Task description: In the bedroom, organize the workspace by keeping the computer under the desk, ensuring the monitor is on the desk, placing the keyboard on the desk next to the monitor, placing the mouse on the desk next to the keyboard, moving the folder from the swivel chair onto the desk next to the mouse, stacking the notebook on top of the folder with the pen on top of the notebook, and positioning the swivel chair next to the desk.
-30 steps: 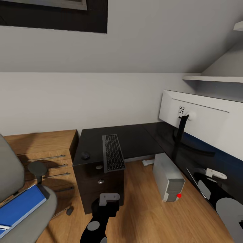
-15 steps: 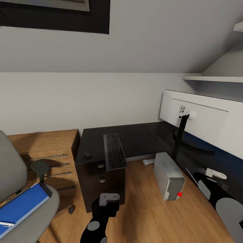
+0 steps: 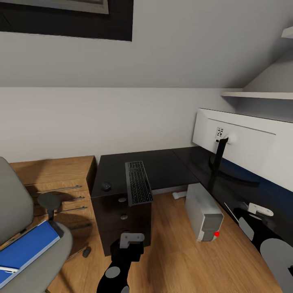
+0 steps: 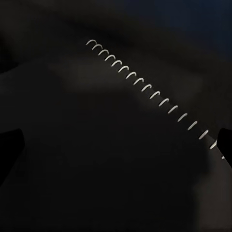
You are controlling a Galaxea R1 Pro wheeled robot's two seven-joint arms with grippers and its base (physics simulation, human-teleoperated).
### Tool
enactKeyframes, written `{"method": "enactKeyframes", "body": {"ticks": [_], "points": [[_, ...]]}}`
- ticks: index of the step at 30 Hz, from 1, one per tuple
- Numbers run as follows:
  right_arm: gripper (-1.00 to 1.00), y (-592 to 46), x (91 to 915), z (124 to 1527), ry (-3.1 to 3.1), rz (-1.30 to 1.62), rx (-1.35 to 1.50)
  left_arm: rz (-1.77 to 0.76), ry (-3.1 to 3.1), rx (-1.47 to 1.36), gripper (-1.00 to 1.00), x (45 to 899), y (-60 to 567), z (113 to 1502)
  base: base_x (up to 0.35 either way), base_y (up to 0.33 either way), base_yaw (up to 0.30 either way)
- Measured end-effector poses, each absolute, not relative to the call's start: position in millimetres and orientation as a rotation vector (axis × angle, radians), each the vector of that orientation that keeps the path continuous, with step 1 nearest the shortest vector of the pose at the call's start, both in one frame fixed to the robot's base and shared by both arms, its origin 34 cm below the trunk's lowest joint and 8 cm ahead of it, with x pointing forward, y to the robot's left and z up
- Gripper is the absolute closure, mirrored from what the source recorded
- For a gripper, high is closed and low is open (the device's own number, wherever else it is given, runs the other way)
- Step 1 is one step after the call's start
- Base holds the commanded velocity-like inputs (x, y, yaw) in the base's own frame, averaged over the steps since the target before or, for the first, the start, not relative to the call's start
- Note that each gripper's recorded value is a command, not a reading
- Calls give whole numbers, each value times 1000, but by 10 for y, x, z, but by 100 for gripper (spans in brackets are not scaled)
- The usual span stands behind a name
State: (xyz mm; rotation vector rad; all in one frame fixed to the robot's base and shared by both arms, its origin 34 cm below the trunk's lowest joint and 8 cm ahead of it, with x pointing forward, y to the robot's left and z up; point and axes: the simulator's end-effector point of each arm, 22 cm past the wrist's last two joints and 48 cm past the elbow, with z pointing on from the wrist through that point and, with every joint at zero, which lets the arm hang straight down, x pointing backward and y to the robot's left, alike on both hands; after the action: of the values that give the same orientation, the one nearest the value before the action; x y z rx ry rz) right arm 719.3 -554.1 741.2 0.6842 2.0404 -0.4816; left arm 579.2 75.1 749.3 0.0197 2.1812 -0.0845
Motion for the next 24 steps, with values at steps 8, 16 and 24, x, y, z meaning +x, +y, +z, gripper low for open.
{"method": "enactKeyframes", "body": {"ticks": [8, 16, 24], "points": [[-100, -5541, 7193, 7411, 2040, -481, 685, -84, 2182, 20, -100, 5791, 751, 7489, 0, 0, 0], [-100, -5541, 7192, 7410, 2038, -481, 686, -85, 2182, 21, -100, 5790, 749, 7488, 0, 0, 0], [-100, -5542, 7238, 7513, 2018, -472, 691, -79, 2197, 26, -100, 5771, 741, 7459, 0, 0, 0]]}}
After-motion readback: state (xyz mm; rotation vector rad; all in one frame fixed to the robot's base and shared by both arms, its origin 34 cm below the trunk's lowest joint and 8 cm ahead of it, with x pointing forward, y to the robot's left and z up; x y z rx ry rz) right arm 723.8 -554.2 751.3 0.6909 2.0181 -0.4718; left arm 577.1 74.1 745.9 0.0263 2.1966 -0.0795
